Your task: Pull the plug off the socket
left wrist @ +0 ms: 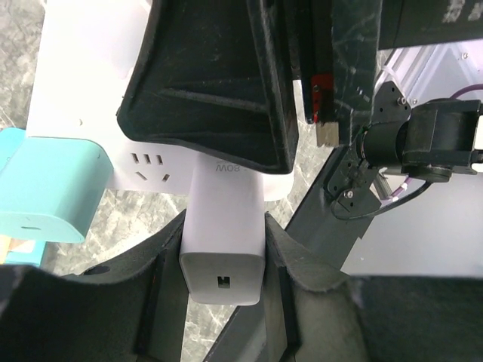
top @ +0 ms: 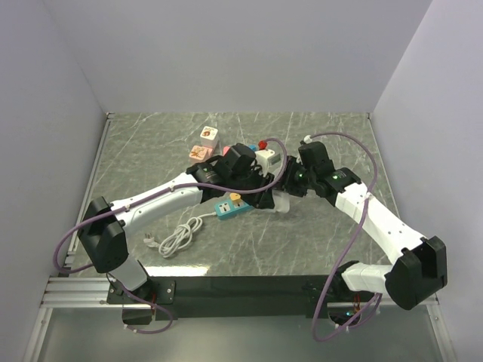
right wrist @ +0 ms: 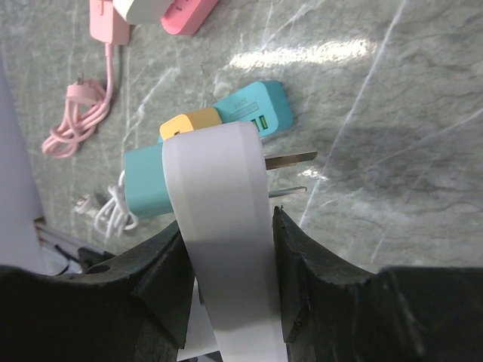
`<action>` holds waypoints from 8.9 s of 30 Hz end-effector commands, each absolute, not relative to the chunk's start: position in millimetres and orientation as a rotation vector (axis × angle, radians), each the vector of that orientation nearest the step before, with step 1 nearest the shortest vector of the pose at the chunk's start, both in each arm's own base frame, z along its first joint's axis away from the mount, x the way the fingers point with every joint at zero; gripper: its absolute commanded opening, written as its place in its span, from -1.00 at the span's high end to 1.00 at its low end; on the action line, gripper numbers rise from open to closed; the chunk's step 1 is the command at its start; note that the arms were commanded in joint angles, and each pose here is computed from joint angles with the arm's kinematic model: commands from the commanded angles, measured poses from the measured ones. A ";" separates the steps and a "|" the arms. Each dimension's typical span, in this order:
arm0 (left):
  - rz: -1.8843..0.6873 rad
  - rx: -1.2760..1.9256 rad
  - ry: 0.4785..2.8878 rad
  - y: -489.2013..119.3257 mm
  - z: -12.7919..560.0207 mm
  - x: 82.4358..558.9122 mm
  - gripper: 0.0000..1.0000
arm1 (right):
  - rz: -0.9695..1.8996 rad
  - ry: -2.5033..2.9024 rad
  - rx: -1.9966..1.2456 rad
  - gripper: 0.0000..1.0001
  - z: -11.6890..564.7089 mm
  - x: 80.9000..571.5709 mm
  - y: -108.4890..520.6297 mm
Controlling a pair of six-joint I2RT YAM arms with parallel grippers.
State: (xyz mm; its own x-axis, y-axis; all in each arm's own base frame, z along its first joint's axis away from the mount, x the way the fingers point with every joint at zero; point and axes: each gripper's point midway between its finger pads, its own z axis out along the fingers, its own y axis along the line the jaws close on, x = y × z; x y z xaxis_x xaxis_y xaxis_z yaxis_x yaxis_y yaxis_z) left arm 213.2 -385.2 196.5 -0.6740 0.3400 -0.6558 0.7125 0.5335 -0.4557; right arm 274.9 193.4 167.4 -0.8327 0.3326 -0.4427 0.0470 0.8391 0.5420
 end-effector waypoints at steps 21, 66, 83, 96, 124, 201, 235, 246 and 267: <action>-1.110 0.689 1.931 -307.1 327.3 259.6 0.99 | 0.118 2.454 0.322 1.00 136.7 298.0 91.2; -0.956 -1.074 1.921 88.8 85.6 595.2 0.74 | 0.651 2.128 0.256 1.00 264.9 302.2 135.7; -0.859 -1.441 1.986 88.4 61.4 550.4 -0.99 | 0.634 2.096 0.271 1.00 271.7 298.1 129.7; -0.833 -1.006 2.085 23.3 157.8 474.7 -0.99 | 0.445 2.152 0.350 1.00 253.8 309.4 99.8; -1.812 -0.619 2.213 -339.9 254.1 359.2 -0.99 | 0.325 1.893 0.182 1.00 264.3 326.4 142.9; -1.143 -1.156 1.989 34.3 129.3 568.9 0.92 | -0.259 2.222 0.872 1.00 132.0 342.6 -20.2; -1.139 -1.181 1.906 36.3 172.0 520.4 -0.99 | -0.721 2.234 1.087 1.00 108.6 351.8 -84.0; -1.095 -0.810 2.065 -36.9 208.9 438.4 -0.99 | -0.916 2.080 1.184 1.00 123.5 376.3 -115.7; -1.109 -0.454 2.062 -103.5 243.8 351.0 -0.97 | -1.031 1.983 1.094 0.96 131.0 474.1 -155.2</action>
